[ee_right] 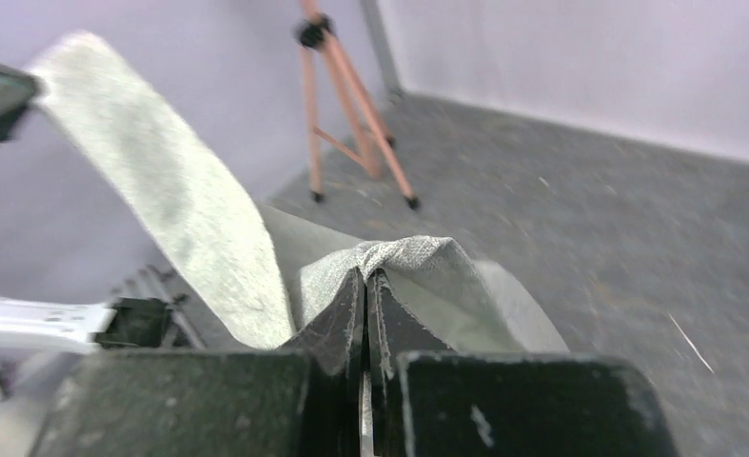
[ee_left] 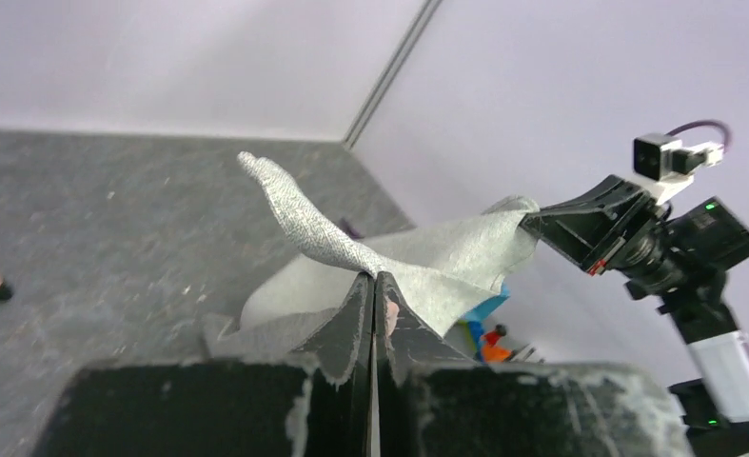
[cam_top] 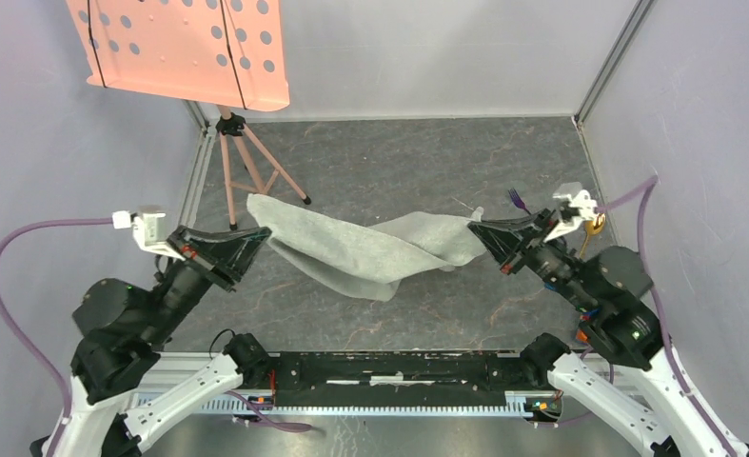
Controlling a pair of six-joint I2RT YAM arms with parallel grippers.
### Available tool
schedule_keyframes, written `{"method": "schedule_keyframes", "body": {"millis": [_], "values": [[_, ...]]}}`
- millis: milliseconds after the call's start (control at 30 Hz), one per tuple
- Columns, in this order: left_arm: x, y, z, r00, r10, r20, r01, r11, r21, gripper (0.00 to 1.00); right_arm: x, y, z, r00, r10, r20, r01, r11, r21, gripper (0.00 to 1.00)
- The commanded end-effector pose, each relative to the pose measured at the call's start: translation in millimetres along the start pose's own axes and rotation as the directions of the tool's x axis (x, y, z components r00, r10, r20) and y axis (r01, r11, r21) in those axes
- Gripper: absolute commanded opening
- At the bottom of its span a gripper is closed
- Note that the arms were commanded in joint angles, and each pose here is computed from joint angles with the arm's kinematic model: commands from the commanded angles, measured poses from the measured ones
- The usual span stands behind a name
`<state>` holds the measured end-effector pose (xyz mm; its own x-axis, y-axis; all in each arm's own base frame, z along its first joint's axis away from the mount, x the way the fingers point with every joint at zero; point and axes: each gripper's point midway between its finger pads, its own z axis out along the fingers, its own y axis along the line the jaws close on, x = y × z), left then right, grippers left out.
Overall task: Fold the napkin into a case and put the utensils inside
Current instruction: Pick up the crumpled napkin from the center of the board, then flatten out the crumpled napkin at the center of the board.
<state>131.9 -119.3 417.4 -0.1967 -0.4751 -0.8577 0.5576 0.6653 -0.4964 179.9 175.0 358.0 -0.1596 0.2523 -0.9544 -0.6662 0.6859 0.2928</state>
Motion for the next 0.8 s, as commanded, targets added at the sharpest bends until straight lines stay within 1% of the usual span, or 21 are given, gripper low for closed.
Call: {"method": "schedule_keyframes", "body": {"millis": [0,33,100,133,167,200,233,300,367,400,433,500,533,567,633,667,700,733,767], "values": [[-26,-28,-3,0.998,0.033,0.062,-0.04,0.991,0.125,0.02,-49,50,-14,0.99,0.062,0.124,-0.033,0.974,-0.225,0.0],[-31,-29,-1,0.996,0.036,0.081,-0.046,0.992,0.119,0.02,-56,50,-14,0.987,0.059,0.15,-0.026,0.975,-0.219,0.0],[-39,-21,7,0.991,0.057,0.119,-0.065,0.996,0.061,0.02,-68,33,-10,0.98,0.037,0.196,-0.014,0.993,-0.117,0.0],[-45,-9,12,0.988,0.062,0.144,-0.062,0.998,-0.01,0.02,-72,12,-6,0.977,0.028,0.213,-0.028,1.0,-0.003,0.0],[-49,8,18,0.984,0.064,0.169,-0.045,0.992,-0.115,0.02,-76,-14,-4,0.975,0.019,0.223,-0.053,0.988,0.145,0.0],[-52,26,23,0.98,0.067,0.189,-0.024,0.976,-0.217,0.02,-74,-37,-1,0.978,0.007,0.21,-0.065,0.96,0.271,0.0],[-50,49,30,0.978,0.074,0.196,0.0,0.936,-0.352,0.02,-73,-62,-2,0.979,-0.008,0.204,-0.078,0.908,0.411,0.0],[-37,88,45,0.978,0.14,0.154,-0.028,0.82,-0.571,0.02,-64,-105,1,0.986,-0.042,0.161,-0.07,0.773,0.631,0.0],[-15,118,68,0.971,0.228,0.073,-0.108,0.689,-0.717,0.02,-54,-136,8,0.985,-0.111,0.13,-0.027,0.651,0.759,0.0],[0,129,83,0.967,0.253,0.028,-0.146,0.639,-0.755,0.02,-52,-148,15,0.982,-0.146,0.123,-0.01,0.605,0.796,0.0],[10,139,97,0.965,0.264,0.005,-0.162,0.609,-0.776,0.02,-45,-160,25,0.981,-0.174,0.088,0.028,0.574,0.818,0.0],[40,161,127,0.963,0.264,-0.046,-0.191,0.557,-0.808,0.02,-34,-193,45,0.978,-0.194,0.081,0.035,0.529,0.848,0.0],[51,174,138,0.966,0.254,-0.051,-0.185,0.535,-0.824,0.02,-26,-208,58,0.979,-0.184,0.089,0.025,0.54,0.841,0.0],[68,189,152,0.969,0.237,-0.07,-0.187,0.518,-0.835,0.02,-14,-230,66,0.981,-0.179,0.078,0.027,0.52,0.853,0.0],[88,215,173,0.975,0.209,-0.076,-0.169,0.48,-0.861,0.02,4,-265,86,0.979,-0.178,0.094,0.01,0.512,0.859,0.0],[94,227,183,0.974,0.215,-0.063,-0.158,0.457,-0.875,0.02,14,-283,99,0.982,-0.168,0.087,0.012,0.513,0.858,0.0],[101,243,191,0.979,0.198,-0.056,-0.137,0.423,-0.896,0.03,17,-301,115,0.982,-0.166,0.086,0.015,0.529,0.848,0.0],[106,254,199,0.98,0.188,-0.064,-0.135,0.392,-0.91,0.06,27,-320,134,0.985,-0.165,0.043,0.053,0.535,0.843,0.0],[107,262,203,0.975,0.203,-0.085,-0.153,0.346,-0.926,0.08,30,-336,161,0.985,-0.171,-0.013,0.108,0.56,0.821,0.06]]}}
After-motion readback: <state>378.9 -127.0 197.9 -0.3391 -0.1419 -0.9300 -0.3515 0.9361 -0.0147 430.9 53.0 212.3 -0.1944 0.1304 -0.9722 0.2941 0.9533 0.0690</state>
